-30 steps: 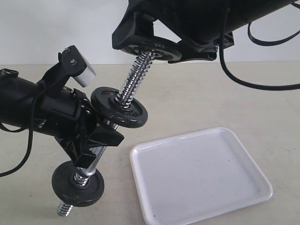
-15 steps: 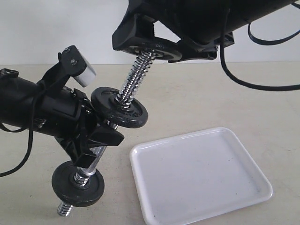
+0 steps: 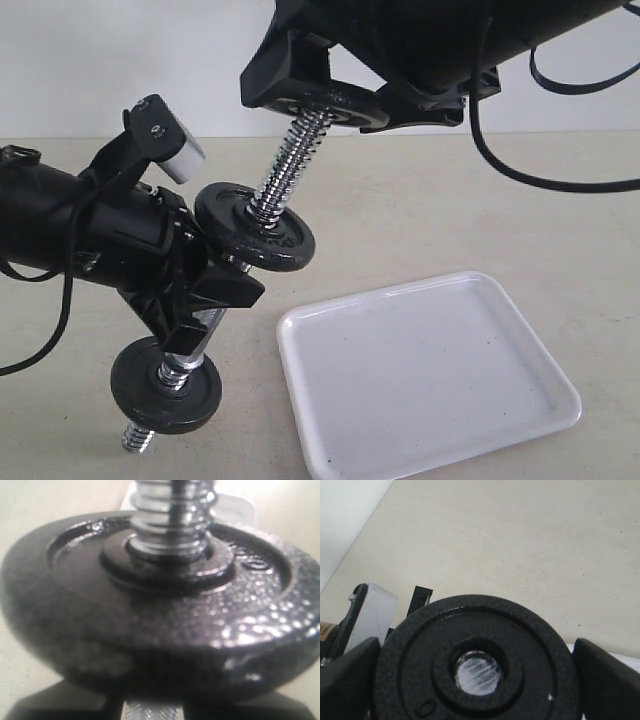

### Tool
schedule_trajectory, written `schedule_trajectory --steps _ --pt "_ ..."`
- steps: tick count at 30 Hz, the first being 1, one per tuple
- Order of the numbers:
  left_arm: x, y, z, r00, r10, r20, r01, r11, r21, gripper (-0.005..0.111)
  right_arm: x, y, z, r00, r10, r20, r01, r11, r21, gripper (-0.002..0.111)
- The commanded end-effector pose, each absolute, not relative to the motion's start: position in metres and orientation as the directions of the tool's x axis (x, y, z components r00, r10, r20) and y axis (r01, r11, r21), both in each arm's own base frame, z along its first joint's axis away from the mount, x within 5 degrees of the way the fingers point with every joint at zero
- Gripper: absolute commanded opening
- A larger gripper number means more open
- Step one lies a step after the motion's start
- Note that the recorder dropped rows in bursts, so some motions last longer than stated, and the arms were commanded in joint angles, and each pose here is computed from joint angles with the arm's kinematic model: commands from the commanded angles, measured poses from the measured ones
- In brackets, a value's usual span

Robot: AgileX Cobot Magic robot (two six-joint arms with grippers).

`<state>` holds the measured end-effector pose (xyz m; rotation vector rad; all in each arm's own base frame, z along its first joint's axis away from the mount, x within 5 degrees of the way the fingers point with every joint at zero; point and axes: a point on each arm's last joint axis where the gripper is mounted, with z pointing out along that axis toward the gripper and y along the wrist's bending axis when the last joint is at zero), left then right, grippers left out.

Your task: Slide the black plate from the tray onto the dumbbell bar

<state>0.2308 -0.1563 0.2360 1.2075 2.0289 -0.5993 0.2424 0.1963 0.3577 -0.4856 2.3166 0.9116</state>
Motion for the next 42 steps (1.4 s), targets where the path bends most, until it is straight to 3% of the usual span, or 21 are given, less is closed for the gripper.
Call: schedule_trajectory --steps 1,39,41,42 --pt "0.2392 -0.1600 0.2767 -0.339 0.377 -0.862 0.821 0.567 -0.075 0.004 0.2367 0.1972 0.3594 -0.746 -0.174 -0.643 -0.568 0.671 0.477 0.061" --pt "0.2441 -0.1577 0.2781 -0.356 0.340 -0.870 0.781 0.620 -0.077 0.004 0.2414 0.1980 0.3634 -0.748 -0.090 -0.657 -0.529 0.679 0.509 0.061" --pt "0.2441 -0.1577 0.2781 -0.356 0.340 -0.870 0.781 0.620 -0.077 0.004 0.2414 0.1978 0.3631 -0.747 -0.094 -0.658 -0.531 0.680 0.506 0.072" --pt "0.2441 -0.1577 0.2781 -0.356 0.340 -0.870 0.781 0.620 -0.077 0.004 0.2415 0.1978 0.3632 -0.749 -0.090 -0.657 -0.528 0.681 0.508 0.086"
